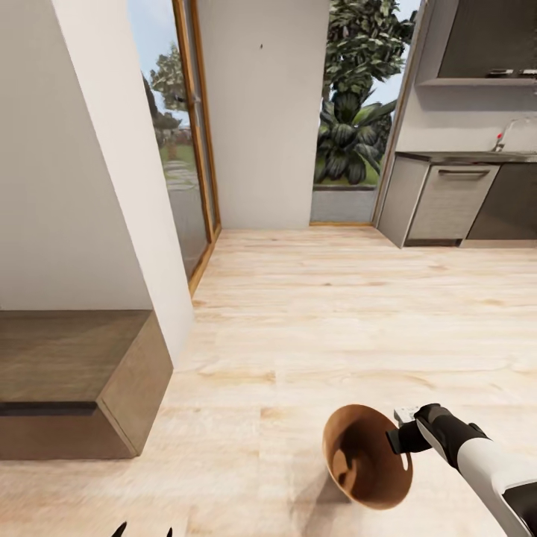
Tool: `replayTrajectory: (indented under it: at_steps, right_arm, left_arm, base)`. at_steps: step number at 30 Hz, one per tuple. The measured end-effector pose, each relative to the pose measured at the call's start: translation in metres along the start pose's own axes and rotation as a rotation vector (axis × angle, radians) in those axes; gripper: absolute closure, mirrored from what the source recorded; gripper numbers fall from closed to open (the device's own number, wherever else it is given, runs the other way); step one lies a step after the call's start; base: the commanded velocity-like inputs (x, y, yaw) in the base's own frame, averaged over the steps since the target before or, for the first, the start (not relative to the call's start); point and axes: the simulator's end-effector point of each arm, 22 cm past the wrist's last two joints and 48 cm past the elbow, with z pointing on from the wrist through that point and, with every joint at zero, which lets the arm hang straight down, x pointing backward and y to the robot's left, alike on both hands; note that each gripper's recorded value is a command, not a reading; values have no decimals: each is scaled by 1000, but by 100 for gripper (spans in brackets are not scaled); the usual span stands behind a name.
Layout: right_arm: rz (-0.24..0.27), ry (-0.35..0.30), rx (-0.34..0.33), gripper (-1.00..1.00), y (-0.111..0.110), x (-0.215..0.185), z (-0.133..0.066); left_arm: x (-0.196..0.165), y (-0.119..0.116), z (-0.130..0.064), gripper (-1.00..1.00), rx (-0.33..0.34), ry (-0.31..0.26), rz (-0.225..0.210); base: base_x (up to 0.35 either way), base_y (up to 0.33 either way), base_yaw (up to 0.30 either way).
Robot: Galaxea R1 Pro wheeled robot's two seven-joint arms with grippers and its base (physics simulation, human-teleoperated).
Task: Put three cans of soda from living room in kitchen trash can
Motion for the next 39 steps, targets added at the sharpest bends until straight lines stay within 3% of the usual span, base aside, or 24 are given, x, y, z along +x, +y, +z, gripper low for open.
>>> replayTrajectory:
  at_steps: [30,39]
  right_arm:
    - [-9,-120,15,100,1,-38,-57]
    - [-8,-121,12,100,2,-48,-75]
  left_arm:
    - [-47,2,-5,-100,-7,-120,5]
    - [-68,4,-11,-100,-7,-121,3]
  base:
    - [0,0,0]
    - [0,0,0]
